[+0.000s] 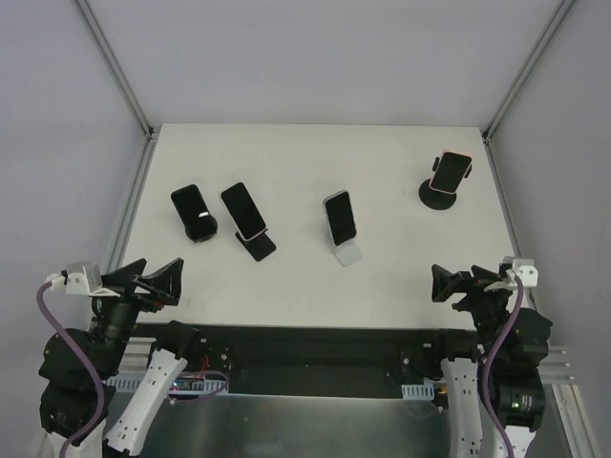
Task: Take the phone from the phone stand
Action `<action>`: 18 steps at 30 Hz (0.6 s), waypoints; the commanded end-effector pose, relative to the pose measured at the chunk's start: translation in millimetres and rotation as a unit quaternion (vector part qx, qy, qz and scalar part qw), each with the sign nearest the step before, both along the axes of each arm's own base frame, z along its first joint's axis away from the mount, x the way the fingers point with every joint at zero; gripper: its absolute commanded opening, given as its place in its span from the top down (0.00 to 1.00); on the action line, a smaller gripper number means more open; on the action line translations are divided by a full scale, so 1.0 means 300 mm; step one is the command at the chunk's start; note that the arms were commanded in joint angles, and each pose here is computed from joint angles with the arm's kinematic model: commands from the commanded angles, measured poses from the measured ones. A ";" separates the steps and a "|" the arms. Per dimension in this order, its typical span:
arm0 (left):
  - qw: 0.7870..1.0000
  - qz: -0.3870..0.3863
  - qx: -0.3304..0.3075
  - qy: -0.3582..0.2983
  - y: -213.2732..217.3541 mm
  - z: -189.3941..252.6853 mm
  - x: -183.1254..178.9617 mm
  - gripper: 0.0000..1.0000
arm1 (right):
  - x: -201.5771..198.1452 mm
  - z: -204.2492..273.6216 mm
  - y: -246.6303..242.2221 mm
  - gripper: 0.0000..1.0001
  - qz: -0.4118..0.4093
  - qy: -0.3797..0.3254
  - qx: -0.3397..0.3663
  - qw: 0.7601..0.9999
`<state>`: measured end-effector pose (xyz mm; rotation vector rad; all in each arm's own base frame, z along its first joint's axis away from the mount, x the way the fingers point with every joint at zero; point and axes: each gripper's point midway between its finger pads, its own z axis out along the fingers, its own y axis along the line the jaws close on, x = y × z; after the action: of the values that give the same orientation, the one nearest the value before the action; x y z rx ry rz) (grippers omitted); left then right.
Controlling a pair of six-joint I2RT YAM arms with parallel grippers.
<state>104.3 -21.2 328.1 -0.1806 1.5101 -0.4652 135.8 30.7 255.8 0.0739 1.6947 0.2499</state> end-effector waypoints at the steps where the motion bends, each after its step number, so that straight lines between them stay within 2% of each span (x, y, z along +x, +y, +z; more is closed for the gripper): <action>1: 1.000 -0.016 -0.008 0.012 -0.029 -0.010 0.017 0.01 | -0.059 0.053 -0.013 0.04 -0.018 -0.064 0.010 0.998; 7: 0.999 -0.032 -0.018 0.033 -0.060 -0.050 0.035 0.01 | -0.039 0.018 -0.007 0.04 -0.016 -0.012 0.022 1.000; 14: 0.994 -0.052 -0.025 0.098 -0.116 -0.147 0.092 0.01 | 0.017 -0.024 0.034 0.04 0.022 0.059 0.026 0.998; 18: 0.991 -0.047 -0.025 0.125 -0.127 -0.162 0.127 0.01 | 0.068 -0.032 0.120 0.04 0.108 0.099 0.028 0.989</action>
<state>132.2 -50.2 279.9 -0.1918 1.7171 -0.5375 142.6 42.2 235.4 0.0785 1.8573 0.3297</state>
